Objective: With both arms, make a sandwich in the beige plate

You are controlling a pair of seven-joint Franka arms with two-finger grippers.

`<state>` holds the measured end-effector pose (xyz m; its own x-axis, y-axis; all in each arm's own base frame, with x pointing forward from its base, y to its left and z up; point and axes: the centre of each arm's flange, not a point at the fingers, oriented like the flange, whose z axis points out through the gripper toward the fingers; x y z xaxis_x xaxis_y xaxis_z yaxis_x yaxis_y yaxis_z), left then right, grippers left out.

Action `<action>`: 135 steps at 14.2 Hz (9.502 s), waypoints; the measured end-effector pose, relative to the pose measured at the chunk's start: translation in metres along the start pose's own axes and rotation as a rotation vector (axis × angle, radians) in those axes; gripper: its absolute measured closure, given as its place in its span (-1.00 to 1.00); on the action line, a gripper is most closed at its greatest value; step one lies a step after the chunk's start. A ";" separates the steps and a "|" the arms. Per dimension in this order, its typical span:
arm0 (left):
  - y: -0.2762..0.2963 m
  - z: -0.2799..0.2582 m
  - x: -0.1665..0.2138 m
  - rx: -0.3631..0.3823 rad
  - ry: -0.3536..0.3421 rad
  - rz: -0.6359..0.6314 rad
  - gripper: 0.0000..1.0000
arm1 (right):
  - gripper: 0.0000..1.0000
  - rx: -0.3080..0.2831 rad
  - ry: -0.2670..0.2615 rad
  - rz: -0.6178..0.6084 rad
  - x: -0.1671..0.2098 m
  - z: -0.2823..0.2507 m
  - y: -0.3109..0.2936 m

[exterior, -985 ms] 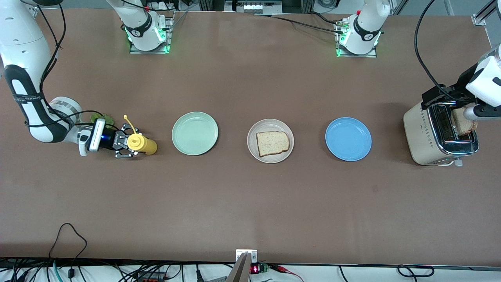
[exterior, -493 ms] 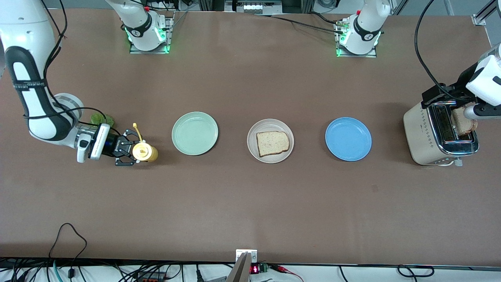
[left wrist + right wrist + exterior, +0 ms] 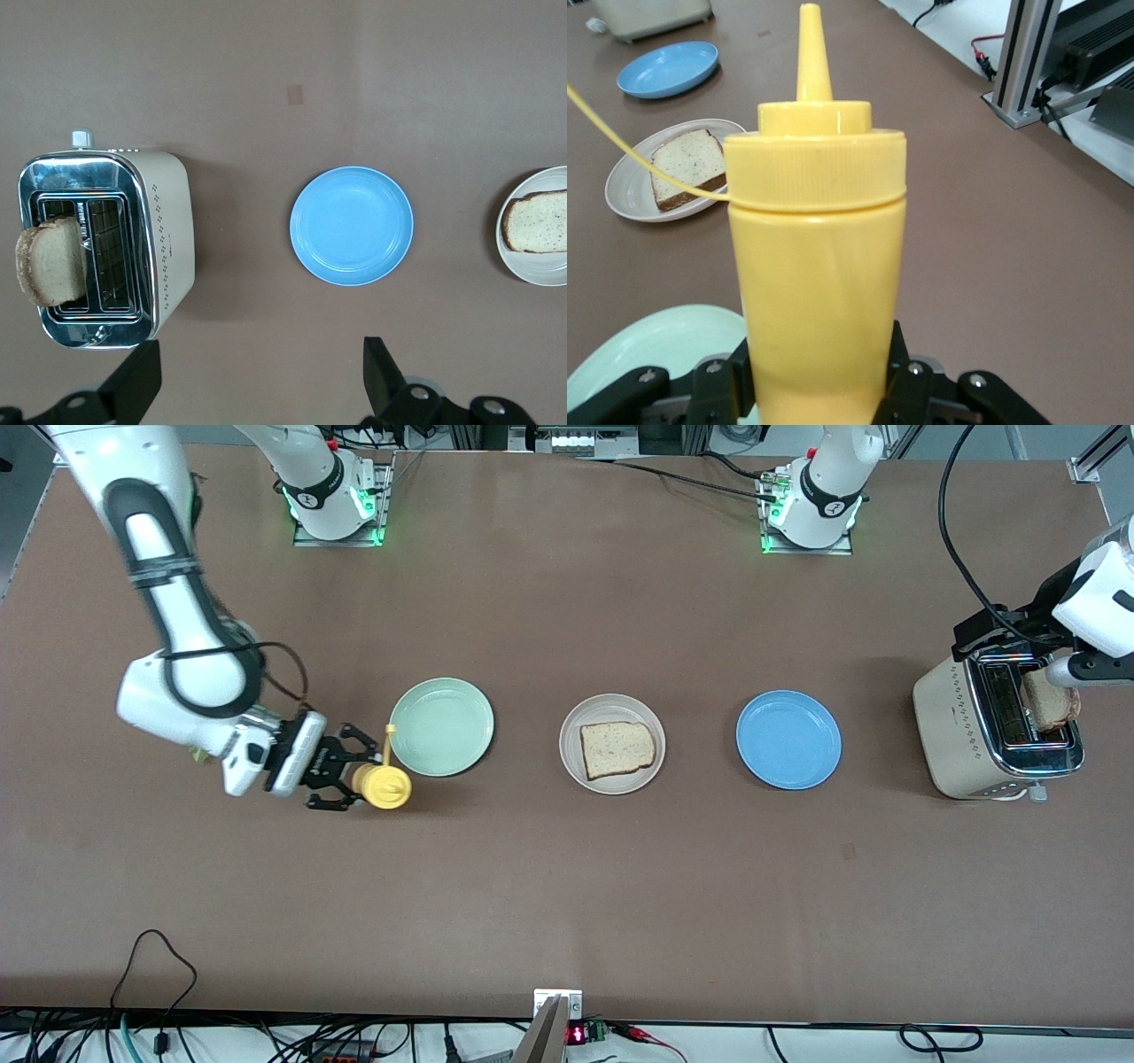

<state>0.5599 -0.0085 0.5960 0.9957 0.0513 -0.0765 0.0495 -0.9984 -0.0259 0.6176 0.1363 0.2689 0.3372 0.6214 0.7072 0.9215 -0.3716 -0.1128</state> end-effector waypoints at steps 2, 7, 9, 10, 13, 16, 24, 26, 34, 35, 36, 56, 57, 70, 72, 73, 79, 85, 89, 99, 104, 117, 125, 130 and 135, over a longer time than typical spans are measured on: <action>0.000 -0.002 -0.001 0.000 0.003 0.000 -1.00 | -0.09 -0.025 -0.053 0.018 0.028 0.019 -0.021; 0.002 -0.008 -0.001 -0.005 0.037 0.003 -1.00 | -0.09 -0.040 -0.141 0.021 0.058 0.045 -0.050; 0.003 -0.009 -0.001 -0.006 0.043 0.004 -1.00 | -0.09 -0.037 -0.177 0.025 0.061 0.049 -0.054; 0.003 -0.009 -0.001 -0.006 0.043 0.004 -1.00 | -0.09 -0.037 -0.204 0.029 0.064 0.052 -0.057; 0.002 -0.006 -0.001 -0.005 0.038 0.003 -1.00 | -0.09 -0.058 -0.325 0.045 0.077 0.063 -0.072; 0.002 -0.005 0.000 -0.005 0.036 0.003 -1.00 | -0.09 -0.079 -0.397 0.064 0.087 0.075 -0.087; 0.001 -0.005 0.000 -0.005 0.036 0.001 -1.00 | -0.09 -0.089 -0.566 0.077 0.104 0.103 -0.130; 0.001 -0.005 0.000 -0.005 0.036 0.001 -1.00 | -0.09 -0.116 -0.646 0.084 0.124 0.112 -0.151; 0.001 -0.005 0.000 -0.005 0.036 0.001 -1.00 | -0.09 -0.207 -0.776 0.126 0.177 0.156 -0.206; 0.001 -0.005 0.000 -0.005 0.036 0.001 -1.00 | -0.09 -0.207 -0.787 0.124 0.173 0.164 -0.210; 0.001 -0.005 0.000 -0.005 0.036 0.001 -1.00 | -0.09 -0.208 -0.794 0.128 0.171 0.170 -0.213; 0.001 -0.005 0.000 -0.005 0.036 0.001 -1.00 | -0.09 -0.268 -0.944 -0.015 0.175 0.218 -0.267; 0.001 -0.005 0.000 -0.005 0.036 0.002 -1.00 | -0.09 -0.269 -0.943 -0.014 0.176 0.218 -0.267; 0.001 -0.005 0.000 -0.005 0.036 0.001 -1.00 | -0.09 -0.015 -0.802 0.065 0.164 0.037 -0.067; 0.001 -0.005 0.000 -0.005 0.036 0.001 -1.00 | -0.09 0.078 -0.724 0.091 0.140 -0.012 -0.027; 0.001 -0.005 0.000 -0.005 0.036 0.002 -1.00 | -0.09 0.125 -0.661 0.110 0.123 -0.037 -0.006; 0.015 -0.005 -0.002 -0.004 0.036 0.026 -1.00 | -0.09 0.286 -0.347 0.142 0.024 -0.140 0.066; 0.014 -0.005 -0.002 -0.004 0.034 0.025 -1.00 | -0.09 0.386 -0.071 0.121 -0.076 -0.162 0.083; 0.014 -0.005 -0.002 -0.004 0.032 0.025 -1.00 | -0.09 0.401 0.078 0.139 -0.126 -0.159 0.079; 0.014 -0.005 -0.003 -0.004 0.027 0.025 -1.00 | -0.09 0.409 0.257 0.078 -0.188 -0.128 0.069; 0.016 -0.005 -0.003 -0.003 0.027 0.028 -1.00 | -0.09 0.419 0.265 0.090 -0.196 -0.123 0.068; 0.020 -0.005 -0.005 -0.003 0.025 0.036 -1.00 | 0.00 0.358 0.259 0.016 -0.225 -0.102 0.007; 0.021 -0.006 -0.005 -0.003 0.025 0.038 -1.00 | 0.00 0.303 0.263 -0.086 -0.248 -0.088 -0.011; 0.021 -0.006 -0.005 -0.003 0.025 0.038 -1.00 | 0.00 0.305 0.263 -0.092 -0.256 -0.082 -0.016; 0.023 -0.006 -0.005 -0.002 0.024 0.041 -1.00 | 0.00 0.301 0.274 -0.077 -0.261 -0.079 -0.016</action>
<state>0.5561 -0.0316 0.6015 0.9985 0.0099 -0.0533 0.0088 -0.9997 -0.0209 0.4996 -0.0745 0.1417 0.2385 0.4182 0.8765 0.9710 -0.0878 -0.2223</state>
